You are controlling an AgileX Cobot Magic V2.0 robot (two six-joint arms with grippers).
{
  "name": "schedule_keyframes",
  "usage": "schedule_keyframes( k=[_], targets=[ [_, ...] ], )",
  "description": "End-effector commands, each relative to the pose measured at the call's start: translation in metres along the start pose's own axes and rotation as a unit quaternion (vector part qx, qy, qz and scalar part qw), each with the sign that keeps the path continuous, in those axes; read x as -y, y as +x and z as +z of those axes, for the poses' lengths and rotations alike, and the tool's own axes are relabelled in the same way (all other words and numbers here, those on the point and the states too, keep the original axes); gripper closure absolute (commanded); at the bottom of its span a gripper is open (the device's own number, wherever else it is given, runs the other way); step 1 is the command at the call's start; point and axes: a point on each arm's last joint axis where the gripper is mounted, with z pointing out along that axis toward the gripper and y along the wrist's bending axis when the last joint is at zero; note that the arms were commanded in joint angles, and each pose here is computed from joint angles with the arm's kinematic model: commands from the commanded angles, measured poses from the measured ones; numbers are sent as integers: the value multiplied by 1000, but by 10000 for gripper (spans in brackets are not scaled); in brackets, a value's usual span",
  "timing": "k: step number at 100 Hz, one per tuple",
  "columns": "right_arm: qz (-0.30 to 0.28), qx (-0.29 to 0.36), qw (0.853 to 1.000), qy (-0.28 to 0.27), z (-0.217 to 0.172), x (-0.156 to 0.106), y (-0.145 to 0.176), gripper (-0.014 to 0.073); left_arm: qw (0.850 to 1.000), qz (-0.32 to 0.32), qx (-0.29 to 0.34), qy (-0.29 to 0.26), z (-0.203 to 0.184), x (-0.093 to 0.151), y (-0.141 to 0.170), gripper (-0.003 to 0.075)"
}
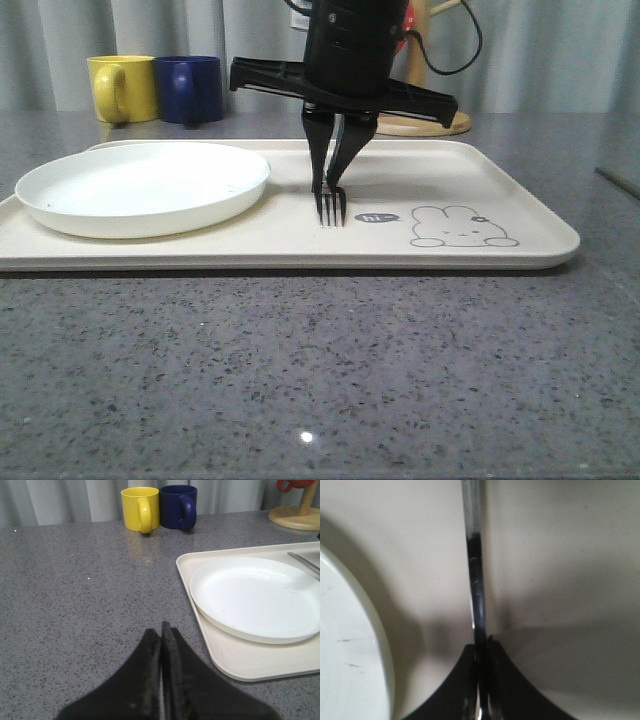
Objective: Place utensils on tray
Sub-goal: 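Lower the fork onto the tray beside the plate and release, then move the right gripper back and grasp the metal chopsticks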
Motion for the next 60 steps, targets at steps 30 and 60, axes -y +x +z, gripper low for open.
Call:
schedule_keyframes(
  k=[30, 60],
  targets=[
    [-14, 58, 998, -16, -35, -3, -9, 150, 999, 1, 44, 2, -2, 0, -14, 739],
    [-79, 102, 992, 6, -97, 10, -6, 150, 999, 1, 44, 2, -2, 0, -14, 739]
  ],
)
